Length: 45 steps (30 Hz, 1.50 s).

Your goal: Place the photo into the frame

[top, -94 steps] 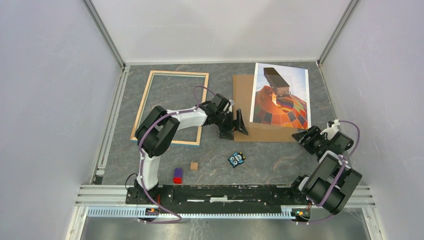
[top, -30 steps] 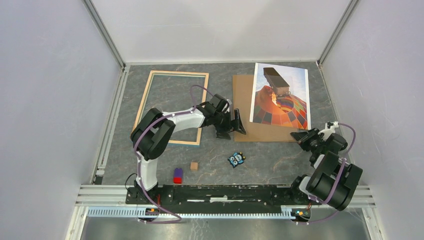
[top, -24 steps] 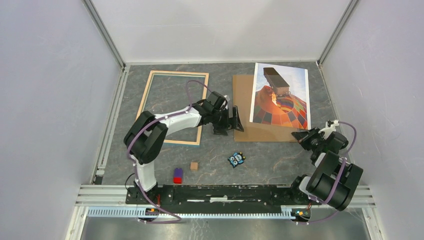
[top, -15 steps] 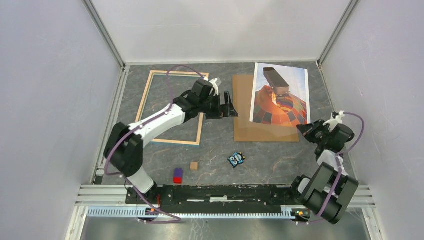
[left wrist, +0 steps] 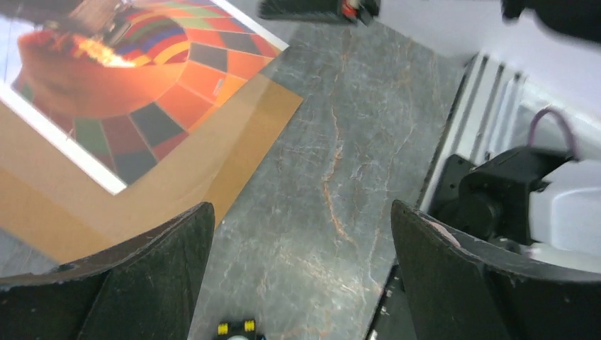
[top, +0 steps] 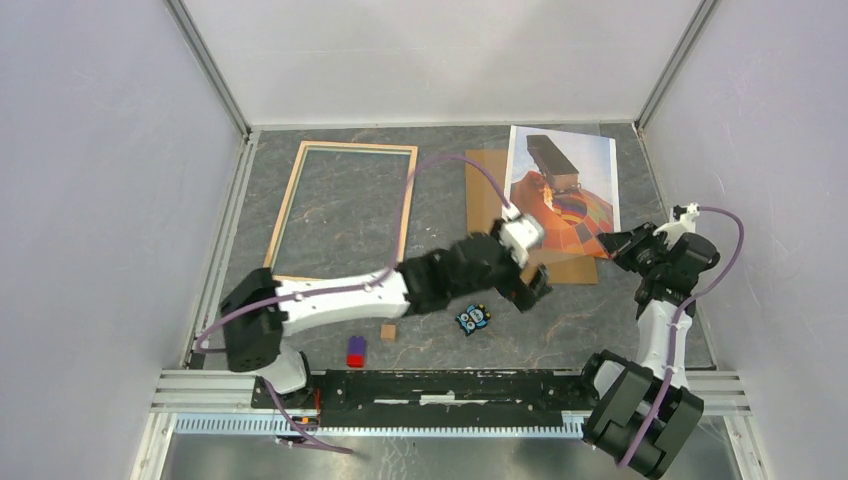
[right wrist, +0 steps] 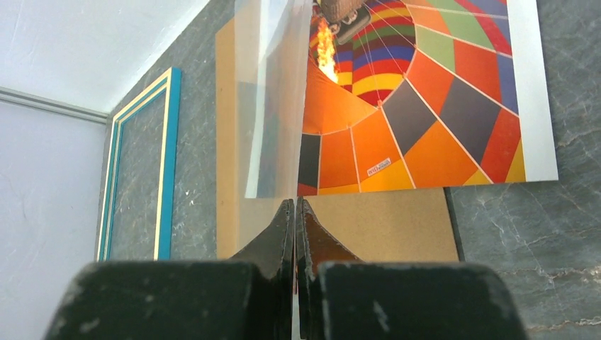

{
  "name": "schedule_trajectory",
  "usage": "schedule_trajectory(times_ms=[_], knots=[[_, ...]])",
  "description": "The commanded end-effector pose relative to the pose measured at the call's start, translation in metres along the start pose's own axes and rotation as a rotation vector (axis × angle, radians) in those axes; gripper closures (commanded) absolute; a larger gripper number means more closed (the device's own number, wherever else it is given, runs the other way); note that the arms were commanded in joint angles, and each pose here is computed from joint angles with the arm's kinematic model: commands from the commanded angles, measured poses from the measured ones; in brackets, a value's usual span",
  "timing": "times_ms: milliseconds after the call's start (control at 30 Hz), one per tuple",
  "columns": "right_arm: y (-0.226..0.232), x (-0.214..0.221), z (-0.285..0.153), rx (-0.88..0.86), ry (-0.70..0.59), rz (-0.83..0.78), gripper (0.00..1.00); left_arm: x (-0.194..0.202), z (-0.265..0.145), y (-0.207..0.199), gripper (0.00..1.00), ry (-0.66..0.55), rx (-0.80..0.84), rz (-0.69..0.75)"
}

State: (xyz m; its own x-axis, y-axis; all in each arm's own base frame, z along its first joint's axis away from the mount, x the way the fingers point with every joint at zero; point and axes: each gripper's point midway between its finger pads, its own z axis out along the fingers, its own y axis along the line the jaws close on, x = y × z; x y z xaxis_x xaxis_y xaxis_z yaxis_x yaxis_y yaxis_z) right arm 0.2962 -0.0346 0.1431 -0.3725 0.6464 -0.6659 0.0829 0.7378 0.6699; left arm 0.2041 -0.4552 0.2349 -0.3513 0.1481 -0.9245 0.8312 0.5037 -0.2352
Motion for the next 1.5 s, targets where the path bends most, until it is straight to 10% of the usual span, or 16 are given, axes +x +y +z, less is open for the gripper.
schedule_trajectory(times_ms=[0, 700, 1233, 1467], knots=[[0.019, -0.021, -0.009, -0.004, -0.030, -0.065, 1.00, -0.003, 0.034, 0.005, 0.00, -0.114, -0.180, 0.350], [0.025, -0.004, -0.016, -0.016, 0.005, -0.048, 1.00, 0.051, 0.142, 0.023, 0.04, 0.002, -0.693, 0.840], [0.041, -0.017, -0.027, -0.014, -0.014, -0.109, 0.96, 0.019, 0.132, 0.034, 0.61, -0.048, -0.924, 0.945], [0.056, -0.031, -0.035, -0.025, -0.043, -0.168, 0.64, 0.001, 0.114, 0.033, 0.92, -0.073, -0.914, 0.926]])
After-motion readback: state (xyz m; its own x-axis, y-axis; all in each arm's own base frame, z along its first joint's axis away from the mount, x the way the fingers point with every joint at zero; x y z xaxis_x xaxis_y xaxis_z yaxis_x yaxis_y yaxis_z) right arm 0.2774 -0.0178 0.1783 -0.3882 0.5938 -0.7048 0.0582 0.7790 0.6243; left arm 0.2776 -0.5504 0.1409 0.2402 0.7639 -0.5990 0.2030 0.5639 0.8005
